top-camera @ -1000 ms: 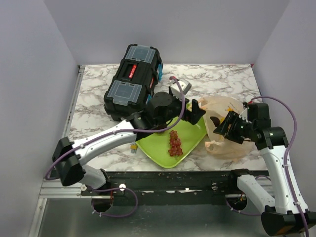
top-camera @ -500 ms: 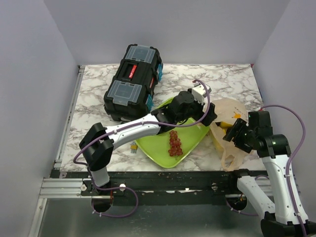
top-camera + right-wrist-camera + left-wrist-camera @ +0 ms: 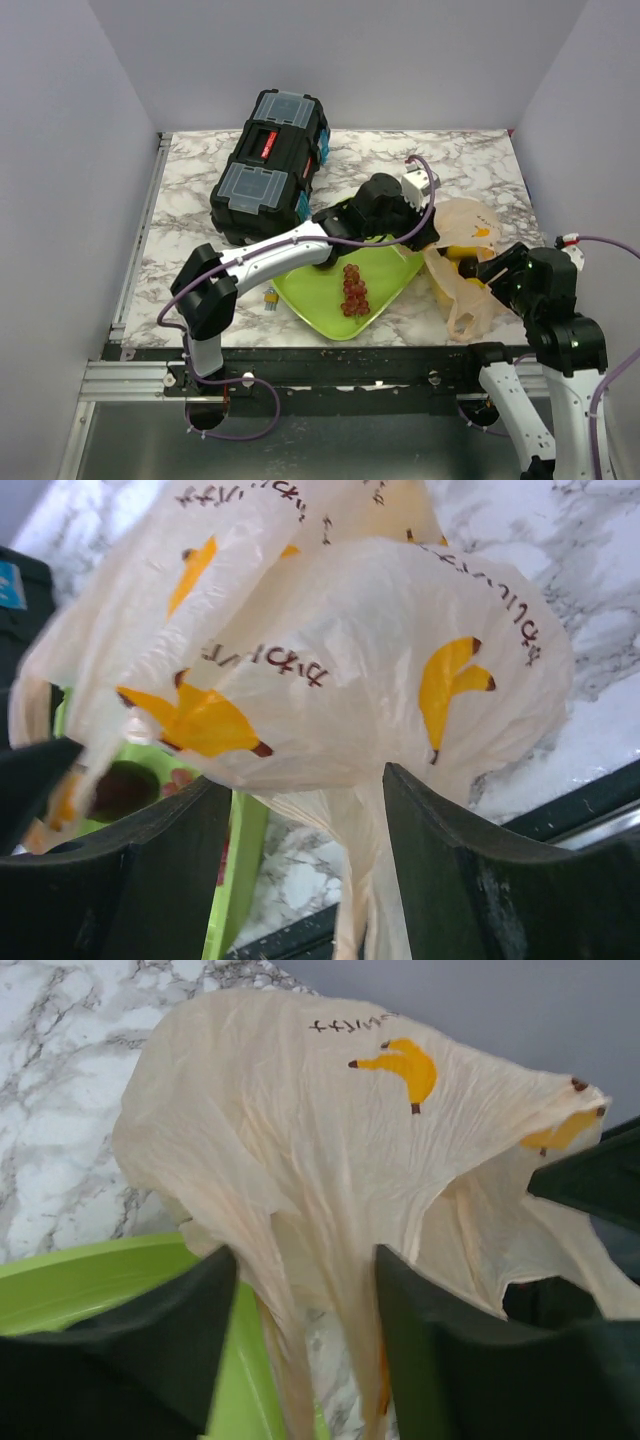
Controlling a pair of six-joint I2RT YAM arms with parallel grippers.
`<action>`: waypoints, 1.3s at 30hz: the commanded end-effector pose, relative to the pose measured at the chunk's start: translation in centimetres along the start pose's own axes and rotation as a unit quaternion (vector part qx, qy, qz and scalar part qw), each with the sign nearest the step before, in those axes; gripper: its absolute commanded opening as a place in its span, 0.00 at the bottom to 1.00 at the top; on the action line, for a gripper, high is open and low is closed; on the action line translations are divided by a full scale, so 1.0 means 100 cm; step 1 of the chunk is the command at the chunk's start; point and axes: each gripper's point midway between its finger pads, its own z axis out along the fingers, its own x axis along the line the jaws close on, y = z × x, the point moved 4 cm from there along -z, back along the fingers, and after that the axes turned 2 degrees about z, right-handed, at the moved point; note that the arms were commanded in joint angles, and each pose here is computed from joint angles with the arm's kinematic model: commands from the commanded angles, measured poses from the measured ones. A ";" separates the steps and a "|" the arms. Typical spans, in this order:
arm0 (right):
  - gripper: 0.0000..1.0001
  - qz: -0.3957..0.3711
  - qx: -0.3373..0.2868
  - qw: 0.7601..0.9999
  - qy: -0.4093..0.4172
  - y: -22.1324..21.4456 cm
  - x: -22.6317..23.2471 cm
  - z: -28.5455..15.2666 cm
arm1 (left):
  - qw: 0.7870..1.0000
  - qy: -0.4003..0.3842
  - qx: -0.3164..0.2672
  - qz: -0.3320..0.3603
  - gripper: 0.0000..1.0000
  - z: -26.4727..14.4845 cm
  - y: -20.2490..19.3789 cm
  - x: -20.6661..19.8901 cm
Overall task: Take the fake fruits out of the plastic bag
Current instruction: Adjust the plastic bag at the center of the board.
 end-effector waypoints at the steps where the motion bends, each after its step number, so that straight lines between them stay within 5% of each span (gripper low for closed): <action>1: 0.65 0.022 -0.047 0.998 0.026 0.011 0.005 -0.001 | 1.000 -0.011 0.010 0.023 0.70 -0.012 0.003 -0.008; 5: 0.65 -0.019 0.003 0.999 0.038 -0.001 0.009 -0.001 | 0.998 0.033 0.015 0.053 0.87 -0.024 0.005 -0.002; 11: 0.65 -0.061 0.124 0.984 0.114 -0.027 0.026 -0.025 | 0.997 0.059 0.036 0.041 0.94 -0.033 -0.021 0.006; 19: 0.67 -0.089 0.157 0.975 0.131 -0.042 0.021 -0.024 | 0.997 0.059 0.039 0.034 0.99 -0.026 -0.028 0.008; 22: 0.67 -0.091 0.175 0.966 0.170 -0.047 0.031 -0.024 | 0.995 0.078 0.045 0.052 0.79 -0.021 -0.026 0.016; 28: 0.65 -0.135 0.168 0.923 0.318 -0.045 0.061 -0.051 | 0.996 0.064 0.011 0.065 0.04 -0.023 0.010 0.005; 33: 0.65 -0.160 0.157 0.906 0.360 -0.036 0.074 -0.063 | 0.996 0.049 -0.002 0.073 0.00 -0.024 0.038 -0.005; 39: 0.63 -0.107 0.197 0.945 0.238 -0.041 0.057 -0.030 | 0.999 -0.006 -0.031 0.031 0.00 -0.049 0.078 -0.038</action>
